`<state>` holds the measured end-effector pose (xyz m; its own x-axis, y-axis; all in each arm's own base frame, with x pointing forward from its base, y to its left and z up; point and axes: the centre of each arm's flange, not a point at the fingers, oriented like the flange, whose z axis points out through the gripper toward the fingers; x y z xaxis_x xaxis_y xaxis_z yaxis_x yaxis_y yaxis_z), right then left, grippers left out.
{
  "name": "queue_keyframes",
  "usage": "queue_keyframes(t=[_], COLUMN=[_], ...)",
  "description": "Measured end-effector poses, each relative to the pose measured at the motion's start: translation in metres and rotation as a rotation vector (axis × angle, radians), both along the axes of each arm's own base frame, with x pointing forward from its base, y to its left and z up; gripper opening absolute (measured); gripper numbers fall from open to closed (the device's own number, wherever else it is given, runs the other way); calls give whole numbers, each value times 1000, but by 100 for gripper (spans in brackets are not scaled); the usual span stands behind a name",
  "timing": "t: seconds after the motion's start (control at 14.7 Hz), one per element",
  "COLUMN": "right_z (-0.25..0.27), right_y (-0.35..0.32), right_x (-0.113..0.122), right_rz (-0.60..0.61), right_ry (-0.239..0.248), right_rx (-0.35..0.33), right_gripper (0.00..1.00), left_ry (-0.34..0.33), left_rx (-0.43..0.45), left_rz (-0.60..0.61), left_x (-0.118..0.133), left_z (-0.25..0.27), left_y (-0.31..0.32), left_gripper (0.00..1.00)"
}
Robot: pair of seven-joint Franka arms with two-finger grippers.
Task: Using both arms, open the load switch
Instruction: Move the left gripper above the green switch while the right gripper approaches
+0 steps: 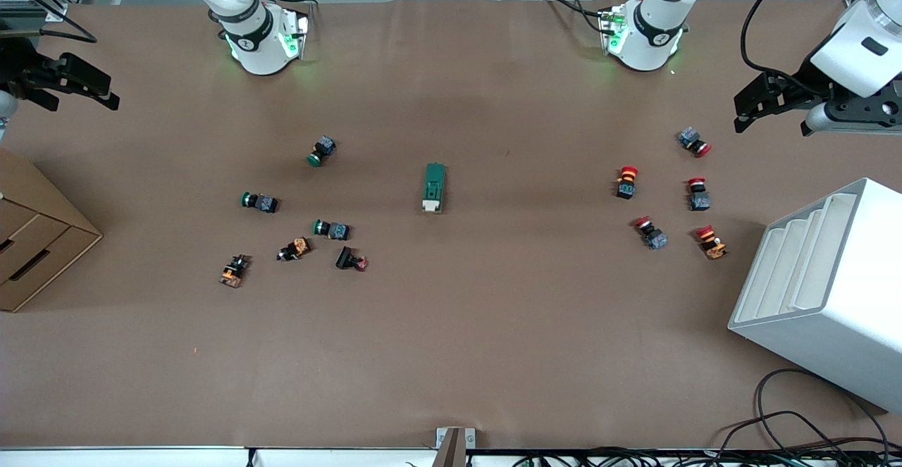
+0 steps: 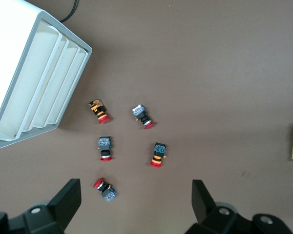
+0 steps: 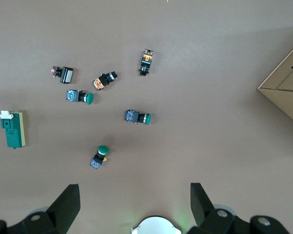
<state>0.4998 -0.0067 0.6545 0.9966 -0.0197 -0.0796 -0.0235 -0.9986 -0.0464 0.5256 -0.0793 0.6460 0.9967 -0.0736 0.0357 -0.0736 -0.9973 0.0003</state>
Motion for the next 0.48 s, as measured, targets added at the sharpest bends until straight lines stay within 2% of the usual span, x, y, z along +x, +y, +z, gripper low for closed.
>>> queue_keyframes(t=[0.34, 0.48], right_z=[0, 0], right_y=[-1, -2], right_x=[0, 0], right_rz=[17, 33], right_ry=[-1, -2], right_rx=[0, 0], right_gripper=[100, 100], left_ry=[-7, -18], left_rx=[-1, -1], left_rz=[-7, -27], left_x=[-1, -5], left_z=[3, 9], left_y=[-4, -27], left_gripper=[100, 100])
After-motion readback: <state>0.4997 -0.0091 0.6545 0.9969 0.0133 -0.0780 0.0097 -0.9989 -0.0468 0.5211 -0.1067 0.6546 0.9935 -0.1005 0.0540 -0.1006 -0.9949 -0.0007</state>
